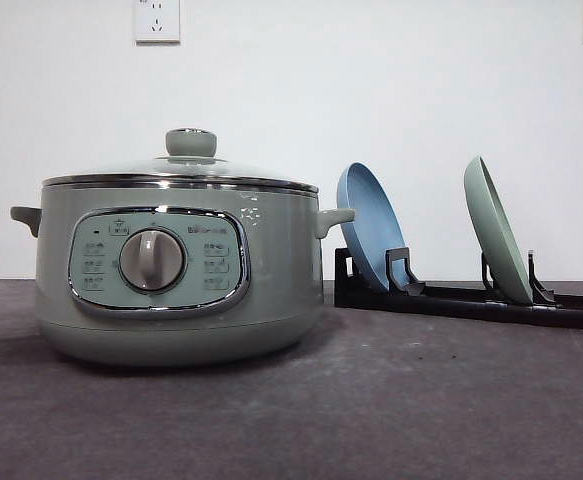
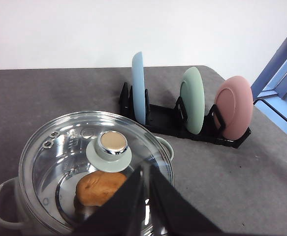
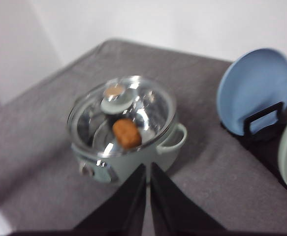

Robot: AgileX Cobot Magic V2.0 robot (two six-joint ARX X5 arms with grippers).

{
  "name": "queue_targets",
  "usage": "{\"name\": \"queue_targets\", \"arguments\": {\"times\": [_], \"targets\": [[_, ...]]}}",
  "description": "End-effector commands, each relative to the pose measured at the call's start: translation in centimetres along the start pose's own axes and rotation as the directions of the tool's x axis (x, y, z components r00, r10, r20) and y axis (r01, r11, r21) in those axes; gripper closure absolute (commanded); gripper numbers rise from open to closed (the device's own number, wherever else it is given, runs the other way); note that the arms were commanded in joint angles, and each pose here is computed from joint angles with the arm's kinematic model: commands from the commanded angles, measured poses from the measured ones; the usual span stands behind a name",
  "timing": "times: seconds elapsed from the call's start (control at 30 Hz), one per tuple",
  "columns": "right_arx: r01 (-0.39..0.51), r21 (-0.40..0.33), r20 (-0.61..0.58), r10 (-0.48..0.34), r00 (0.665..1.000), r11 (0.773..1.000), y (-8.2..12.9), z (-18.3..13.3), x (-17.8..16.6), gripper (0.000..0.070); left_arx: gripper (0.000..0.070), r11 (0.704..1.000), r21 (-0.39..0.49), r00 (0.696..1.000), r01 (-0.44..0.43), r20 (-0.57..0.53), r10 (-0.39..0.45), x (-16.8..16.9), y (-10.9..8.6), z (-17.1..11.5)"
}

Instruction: Transfer potato from steamer to green plate

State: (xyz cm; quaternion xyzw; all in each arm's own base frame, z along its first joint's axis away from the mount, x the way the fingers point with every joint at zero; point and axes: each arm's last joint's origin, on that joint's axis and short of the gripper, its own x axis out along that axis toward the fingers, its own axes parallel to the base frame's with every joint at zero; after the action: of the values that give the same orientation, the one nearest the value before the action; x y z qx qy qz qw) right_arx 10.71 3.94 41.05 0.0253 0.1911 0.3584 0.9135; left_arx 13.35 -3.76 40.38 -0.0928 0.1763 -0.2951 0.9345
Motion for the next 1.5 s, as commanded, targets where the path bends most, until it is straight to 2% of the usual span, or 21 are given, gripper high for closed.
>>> {"name": "queue_targets", "arguments": {"times": [0.0, 0.13, 0.2, 0.27, 0.3, 0.37, 0.43, 0.47, 0.5, 0.63, 0.67, 1.0, 1.1, 1.27, 1.47], "targets": [[-0.015, -0.088, 0.016, 0.017, 1.000, 0.996, 0.4, 0.4, -0.2, 0.0696, 0.0672, 1.000, 0.026, 1.000, 0.015, 0.016, -0.016, -0.2, -0.3, 0.5], [-0.030, -0.078, 0.006, 0.030, 1.000, 0.996, 0.5, 0.4, -0.1, 0.0696, 0.0664, 1.000, 0.012, 1.000, 0.015, -0.015, -0.015, -0.3, -0.3, 0.2], [-0.030, -0.055, 0.000, 0.030, 1.000, 0.998, 0.4, 0.4, 0.1, 0.0695, 0.0598, 1.000, 0.006, 0.999, 0.017, -0.031, -0.016, -0.2, -0.4, 0.0], [-0.031, -0.025, -0.012, 0.031, 0.999, 0.999, 0.2, 0.4, 0.3, 0.0686, 0.0480, 1.000, 0.002, 0.999, 0.019, -0.045, -0.019, -0.2, -0.4, -0.1], [-0.030, -0.007, -0.023, 0.030, 0.999, 1.000, 0.1, 0.3, 0.5, 0.0653, 0.0411, 1.000, 0.000, 0.999, 0.020, -0.051, -0.020, -0.2, -0.4, -0.2], [-0.029, 0.022, -0.043, 0.030, 0.999, 0.999, -0.1, 0.3, 1.0, 0.0530, 0.0251, 1.000, -0.001, 0.998, 0.022, -0.054, -0.022, -0.2, -0.4, -0.2], [-0.027, 0.054, -0.064, 0.031, 0.997, 0.998, -0.4, 0.3, 1.5, 0.0375, 0.0101, 1.000, 0.003, 0.998, 0.029, -0.054, -0.028, -0.2, -0.5, -0.2], [-0.027, 0.061, -0.074, 0.032, 0.997, 0.998, -0.5, 0.3, 1.8, 0.0279, 0.0041, 1.000, 0.003, 0.998, 0.031, -0.054, -0.031, -0.2, -0.6, -0.2], [-0.026, 0.067, -0.084, 0.032, 0.996, 0.997, -0.6, 0.2, 2.0, 0.0212, 0.0002, 0.999, 0.004, 0.998, 0.033, -0.055, -0.033, -0.1, -0.6, -0.2], [-0.022, 0.094, -0.128, 0.034, 0.991, 0.995, -1.1, 0.1, 2.9, 0.0018, 0.0000, 0.999, 0.005, 0.998, 0.038, -0.057, -0.037, -0.1, -0.6, -0.2], [-0.020, 0.105, -0.137, 0.034, 0.990, 0.994, -1.2, 0.0, 3.1, 0.0000, 0.0000, 0.999, 0.005, 0.998, 0.038, -0.057, -0.037, -0.1, -0.6, -0.2], [-0.021, 0.115, -0.135, 0.036, 0.990, 0.993, -1.4, 0.2, 3.5, 0.0000, 0.0000, 0.999, 0.004, 0.998, 0.038, -0.058, -0.037, -0.1, -0.6, -0.2], [-0.014, 0.138, -0.130, 0.032, 0.991, 0.990, -1.6, 0.3, 3.8, 0.0000, 0.0000, 0.999, 0.003, 0.997, 0.037, -0.061, -0.037, 0.1, -0.6, -0.2], [0.004, 0.160, -0.133, 0.017, 0.991, 0.987, -2.6, 0.7, 5.5, 0.0000, 0.0000, 0.999, -0.001, 0.997, 0.036, -0.069, -0.036, 0.4, -0.4, -0.2], [0.099, 0.219, -0.200, -0.054, 0.978, 0.971, -4.9, 1.1, 9.1, 0.0000, 0.0000, 0.999, -0.003, 0.997, 0.035, -0.073, -0.035, 0.5, -0.4, -0.2]]}}
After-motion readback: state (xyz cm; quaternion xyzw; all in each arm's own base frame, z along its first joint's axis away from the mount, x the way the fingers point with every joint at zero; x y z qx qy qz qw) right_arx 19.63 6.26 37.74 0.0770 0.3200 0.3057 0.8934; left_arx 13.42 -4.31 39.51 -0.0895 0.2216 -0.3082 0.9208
